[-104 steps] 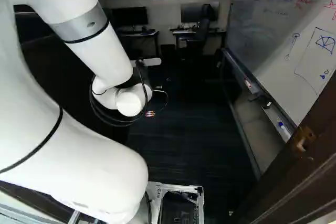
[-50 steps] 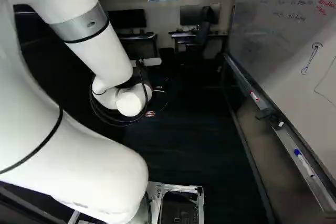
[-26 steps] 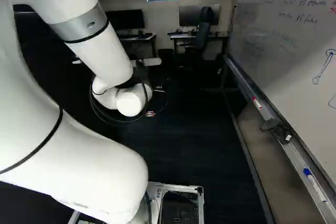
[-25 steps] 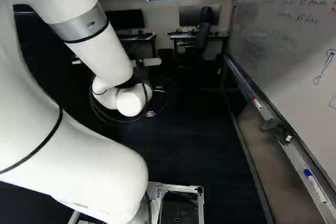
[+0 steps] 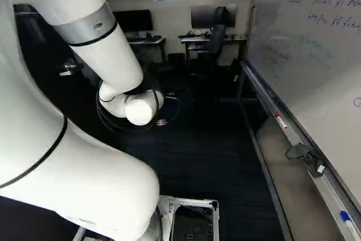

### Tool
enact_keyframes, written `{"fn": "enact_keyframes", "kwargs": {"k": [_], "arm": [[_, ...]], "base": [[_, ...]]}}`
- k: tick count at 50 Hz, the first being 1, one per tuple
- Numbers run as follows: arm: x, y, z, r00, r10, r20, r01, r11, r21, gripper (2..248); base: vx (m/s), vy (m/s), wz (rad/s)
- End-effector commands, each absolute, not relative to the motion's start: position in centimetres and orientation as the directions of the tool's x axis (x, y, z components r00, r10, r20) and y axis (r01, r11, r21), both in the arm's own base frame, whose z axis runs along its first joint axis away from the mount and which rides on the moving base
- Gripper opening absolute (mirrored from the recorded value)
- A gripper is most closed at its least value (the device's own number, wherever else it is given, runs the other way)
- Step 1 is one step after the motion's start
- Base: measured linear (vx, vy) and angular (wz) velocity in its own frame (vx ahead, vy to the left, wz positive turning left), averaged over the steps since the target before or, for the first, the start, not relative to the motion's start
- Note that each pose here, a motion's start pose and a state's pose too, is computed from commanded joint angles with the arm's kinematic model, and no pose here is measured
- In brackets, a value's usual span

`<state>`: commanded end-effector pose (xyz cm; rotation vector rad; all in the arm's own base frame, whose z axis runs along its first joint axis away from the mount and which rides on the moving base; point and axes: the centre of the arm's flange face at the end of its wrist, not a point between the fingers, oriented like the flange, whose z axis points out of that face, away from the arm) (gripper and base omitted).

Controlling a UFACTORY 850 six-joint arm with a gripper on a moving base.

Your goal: Open the door and move inside

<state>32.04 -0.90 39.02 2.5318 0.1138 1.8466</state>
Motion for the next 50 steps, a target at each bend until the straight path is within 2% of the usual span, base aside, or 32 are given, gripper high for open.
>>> {"fn": "enact_keyframes", "kwargs": {"k": [50], "arm": [[32.04, -0.90, 39.02, 0.304, 0.062, 0.951, 0.055, -0.997, 0.047, 247]], "base": [[0.211, -0.028, -0.017]]}}
